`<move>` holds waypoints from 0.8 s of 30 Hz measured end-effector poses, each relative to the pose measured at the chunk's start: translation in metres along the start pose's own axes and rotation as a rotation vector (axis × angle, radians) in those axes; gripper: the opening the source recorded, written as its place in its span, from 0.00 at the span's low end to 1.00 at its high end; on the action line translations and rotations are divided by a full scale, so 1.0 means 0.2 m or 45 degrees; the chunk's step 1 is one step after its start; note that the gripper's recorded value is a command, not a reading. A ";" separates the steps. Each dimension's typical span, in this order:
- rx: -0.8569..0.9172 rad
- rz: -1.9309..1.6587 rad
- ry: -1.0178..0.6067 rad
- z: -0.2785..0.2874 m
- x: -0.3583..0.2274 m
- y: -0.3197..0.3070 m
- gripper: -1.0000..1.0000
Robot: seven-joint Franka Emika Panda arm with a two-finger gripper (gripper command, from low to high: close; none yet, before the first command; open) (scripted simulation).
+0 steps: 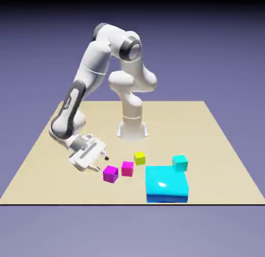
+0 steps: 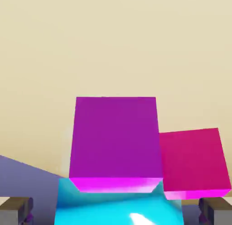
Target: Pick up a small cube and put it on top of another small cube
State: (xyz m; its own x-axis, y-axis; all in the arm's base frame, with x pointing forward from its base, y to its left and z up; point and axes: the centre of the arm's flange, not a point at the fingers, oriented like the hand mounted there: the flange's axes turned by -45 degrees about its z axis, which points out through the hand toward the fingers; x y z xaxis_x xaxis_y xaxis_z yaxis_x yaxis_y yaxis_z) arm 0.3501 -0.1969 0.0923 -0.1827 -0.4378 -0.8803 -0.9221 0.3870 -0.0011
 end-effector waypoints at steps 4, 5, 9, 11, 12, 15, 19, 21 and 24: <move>0.002 0.002 0.000 0.12 0.04 0.01 0.00; 0.003 0.000 0.000 0.03 0.01 0.00 0.00; -0.034 -0.010 -0.010 -0.15 -0.12 0.04 0.00; -0.081 -0.030 -0.017 -0.11 -0.21 0.09 0.00; -0.105 -0.043 -0.017 -0.10 -0.25 0.12 0.00; -0.177 -0.090 -0.008 -0.06 -0.37 0.19 0.00; -0.201 -0.110 -0.003 0.10 -0.37 0.23 0.00; -0.201 -0.109 -0.001 0.24 -0.33 0.26 0.00; -0.204 -0.109 0.000 0.24 -0.32 0.26 1.00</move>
State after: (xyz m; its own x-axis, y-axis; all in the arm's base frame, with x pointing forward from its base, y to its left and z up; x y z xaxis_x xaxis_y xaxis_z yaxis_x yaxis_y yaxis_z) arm 0.3303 -0.1087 0.1262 -0.1015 -0.4635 -0.8802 -0.9768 0.2140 0.0000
